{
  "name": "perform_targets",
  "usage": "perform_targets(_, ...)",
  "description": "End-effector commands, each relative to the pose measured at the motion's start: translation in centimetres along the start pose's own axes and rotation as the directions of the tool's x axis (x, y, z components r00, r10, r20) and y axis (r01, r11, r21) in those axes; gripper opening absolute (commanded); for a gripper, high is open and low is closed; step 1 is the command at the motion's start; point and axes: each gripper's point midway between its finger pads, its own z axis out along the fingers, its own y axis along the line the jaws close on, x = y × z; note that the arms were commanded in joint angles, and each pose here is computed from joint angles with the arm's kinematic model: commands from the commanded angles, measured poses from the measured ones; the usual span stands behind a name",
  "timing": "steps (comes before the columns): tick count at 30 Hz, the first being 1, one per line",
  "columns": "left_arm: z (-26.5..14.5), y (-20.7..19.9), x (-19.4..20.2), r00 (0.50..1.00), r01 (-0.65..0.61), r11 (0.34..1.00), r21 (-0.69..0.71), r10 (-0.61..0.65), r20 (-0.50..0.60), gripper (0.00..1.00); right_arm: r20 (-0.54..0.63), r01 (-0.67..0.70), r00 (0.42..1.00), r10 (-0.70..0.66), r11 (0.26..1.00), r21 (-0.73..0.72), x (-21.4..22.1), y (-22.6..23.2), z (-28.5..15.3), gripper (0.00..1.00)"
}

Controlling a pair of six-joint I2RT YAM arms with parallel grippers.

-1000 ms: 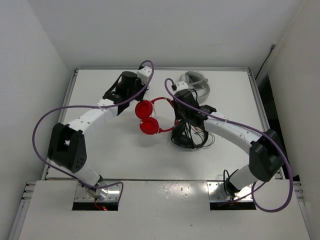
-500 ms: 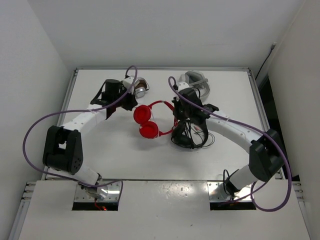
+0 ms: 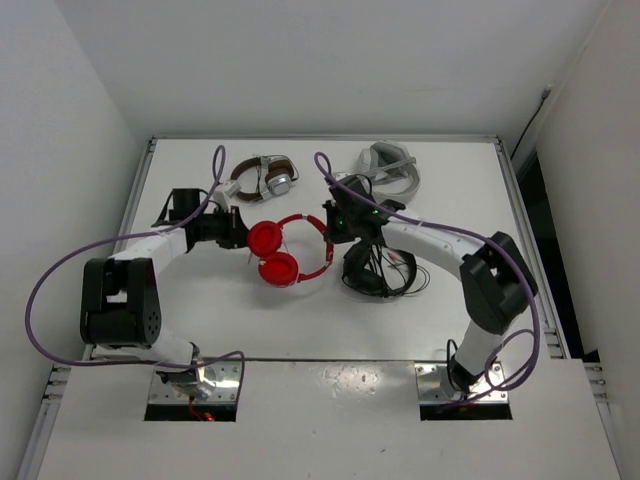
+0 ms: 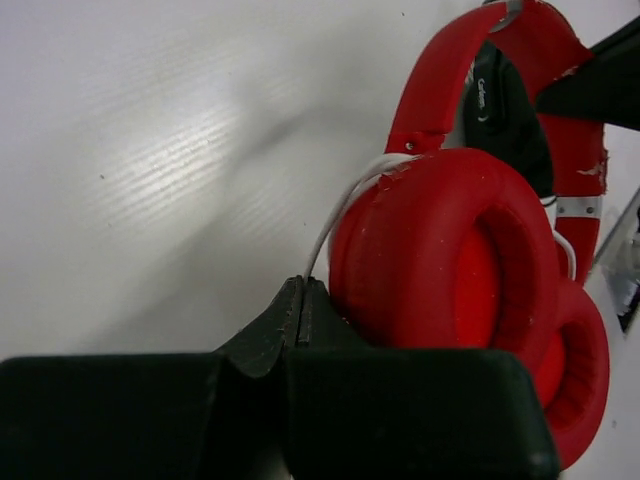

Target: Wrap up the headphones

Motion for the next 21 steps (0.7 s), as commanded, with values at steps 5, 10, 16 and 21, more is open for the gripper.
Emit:
perform_targets(5, -0.4, 0.9, 4.3, 0.984, 0.161, 0.983, 0.092, -0.153, -0.086, 0.00, 0.124, -0.177, 0.976, 0.181, 0.983, -0.043, -5.4, 4.9, 2.4, 0.00)
perform_targets(10, -0.2, 2.2, 5.9, 0.968, 0.237, 0.967, 0.098, -0.226, -0.112, 0.00, 0.075, -0.239, 0.969, 0.234, 0.969, 0.067, -4.4, 4.5, 5.8, 0.00)
perform_targets(16, -0.9, 6.3, 7.0, 0.956, 0.280, 0.960, -0.009, -0.279, -0.085, 0.00, 0.046, -0.282, 0.959, 0.279, 0.951, 0.129, -2.7, 4.1, 9.8, 0.00)
perform_targets(21, -1.0, 8.5, 7.3, 0.942, 0.323, 0.945, -0.051, -0.326, -0.078, 0.00, 0.062, -0.278, 0.960, 0.273, 0.953, 0.116, -3.4, 5.2, 12.2, 0.00)
